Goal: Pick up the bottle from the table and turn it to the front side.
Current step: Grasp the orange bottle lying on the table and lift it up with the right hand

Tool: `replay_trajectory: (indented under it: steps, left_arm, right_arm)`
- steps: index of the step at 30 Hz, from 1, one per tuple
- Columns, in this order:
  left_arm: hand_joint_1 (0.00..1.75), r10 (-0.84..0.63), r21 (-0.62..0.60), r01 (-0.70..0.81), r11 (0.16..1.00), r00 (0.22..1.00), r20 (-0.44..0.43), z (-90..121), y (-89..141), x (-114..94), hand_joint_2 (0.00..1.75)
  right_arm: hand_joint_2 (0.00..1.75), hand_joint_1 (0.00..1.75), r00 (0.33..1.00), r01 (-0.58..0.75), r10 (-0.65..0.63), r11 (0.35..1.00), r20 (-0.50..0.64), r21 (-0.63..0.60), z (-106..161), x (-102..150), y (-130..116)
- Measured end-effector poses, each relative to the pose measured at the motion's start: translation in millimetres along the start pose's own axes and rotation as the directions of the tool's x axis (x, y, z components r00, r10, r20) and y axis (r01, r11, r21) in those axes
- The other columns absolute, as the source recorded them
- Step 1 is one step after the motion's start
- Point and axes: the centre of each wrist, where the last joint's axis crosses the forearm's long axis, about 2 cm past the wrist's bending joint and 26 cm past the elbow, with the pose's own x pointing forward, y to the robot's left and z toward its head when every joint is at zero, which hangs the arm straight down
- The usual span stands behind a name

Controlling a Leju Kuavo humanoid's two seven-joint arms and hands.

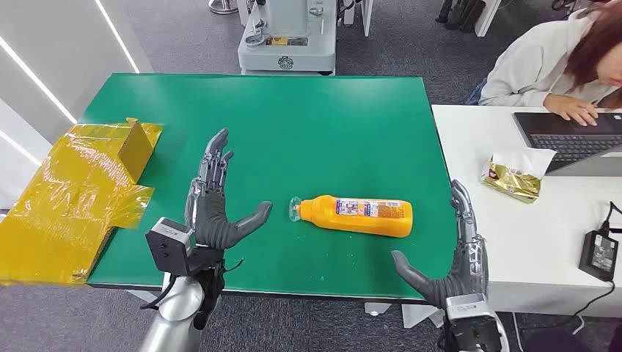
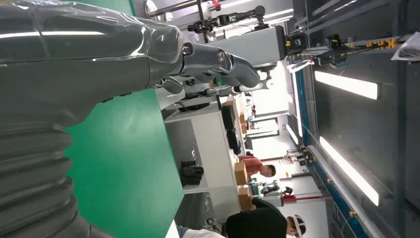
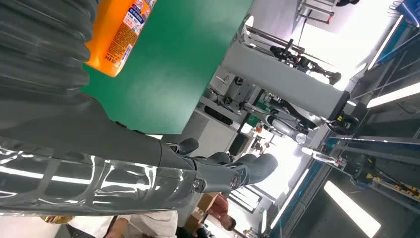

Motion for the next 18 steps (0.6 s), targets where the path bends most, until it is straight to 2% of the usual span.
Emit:
replay_trajectory:
  steps: [9, 12, 15, 18]
  left_arm:
    - [0.00, 0.000, 0.005, 0.000, 1.000, 1.000, -0.002, 0, 0, -1, 1.75]
    - [0.00, 0.001, -0.003, -0.001, 1.000, 1.000, -0.006, 0, -1, -2, 1.75]
    - [0.00, 0.006, -0.021, -0.006, 1.000, 1.000, -0.007, -1, -3, -4, 1.75]
    - [0.00, 0.010, -0.034, -0.011, 0.999, 1.000, -0.007, -2, -5, -6, 1.75]
  right_arm:
    - [1.75, 0.00, 0.999, -0.028, 0.030, 0.997, -0.036, 0.075, -9, -10, 3]
    - [1.75, 0.00, 0.989, -0.097, 0.114, 0.980, -0.094, 0.174, -23, -25, 5]
    - [1.75, 0.00, 0.961, -0.180, 0.234, 0.935, -0.148, 0.306, -39, -45, 6]
    - [1.75, 0.00, 0.937, -0.224, 0.306, 0.896, -0.170, 0.383, -50, -62, 5]
